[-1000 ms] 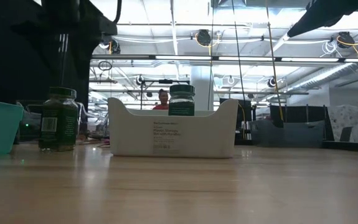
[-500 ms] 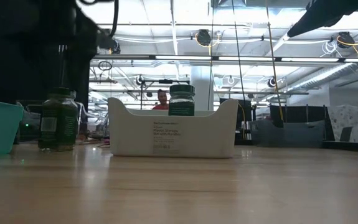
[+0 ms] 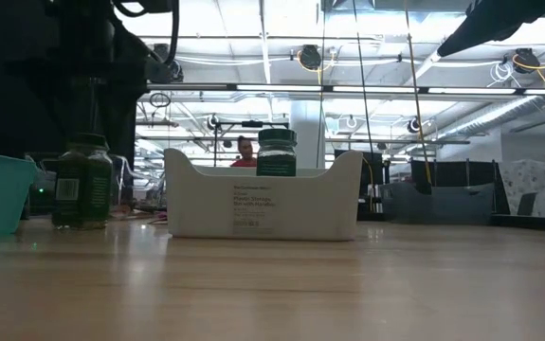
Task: Sort spices by type
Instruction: Put the green seasoning bottle into the white bin
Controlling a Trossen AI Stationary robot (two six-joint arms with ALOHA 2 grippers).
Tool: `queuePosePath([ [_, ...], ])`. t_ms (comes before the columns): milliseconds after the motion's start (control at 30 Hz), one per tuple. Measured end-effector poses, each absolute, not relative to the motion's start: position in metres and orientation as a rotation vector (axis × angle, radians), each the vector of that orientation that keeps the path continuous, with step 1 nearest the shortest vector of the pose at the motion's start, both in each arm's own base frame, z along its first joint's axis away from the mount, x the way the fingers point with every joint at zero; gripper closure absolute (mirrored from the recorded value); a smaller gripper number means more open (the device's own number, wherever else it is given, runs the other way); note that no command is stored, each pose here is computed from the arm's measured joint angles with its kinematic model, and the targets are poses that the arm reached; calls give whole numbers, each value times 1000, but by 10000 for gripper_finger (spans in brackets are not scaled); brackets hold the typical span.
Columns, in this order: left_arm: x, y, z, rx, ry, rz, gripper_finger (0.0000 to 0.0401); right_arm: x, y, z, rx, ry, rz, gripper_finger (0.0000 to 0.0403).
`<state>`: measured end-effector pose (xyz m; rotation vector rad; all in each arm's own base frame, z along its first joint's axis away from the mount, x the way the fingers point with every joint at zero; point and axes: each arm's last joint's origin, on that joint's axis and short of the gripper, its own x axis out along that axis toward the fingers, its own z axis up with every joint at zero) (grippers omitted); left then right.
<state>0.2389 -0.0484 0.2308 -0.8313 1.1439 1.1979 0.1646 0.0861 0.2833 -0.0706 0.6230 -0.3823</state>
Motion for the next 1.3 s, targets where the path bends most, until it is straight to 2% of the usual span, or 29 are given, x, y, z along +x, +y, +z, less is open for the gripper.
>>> queuePosePath([
  [433, 240, -50, 211, -847, 1190, 1149, 120, 165, 86, 283, -71, 623, -382, 403],
  [533, 240, -50, 210, -842, 1194, 1150, 143, 165, 86, 283, -70, 623, -382, 403],
  [667, 240, -50, 211, -839, 1195, 1138, 197, 165, 86, 283, -70, 623, -383, 403],
  [900, 240, -51, 213, -831, 1206, 1132, 197, 165, 86, 283, -71, 623, -382, 403],
  [1133, 251, -53, 260, -748, 1208, 996, 197, 165, 86, 283, -76, 624, -381, 403],
  [1300, 269, -55, 309, -584, 1121, 717, 197, 165, 86, 283, -98, 628, -373, 403],
])
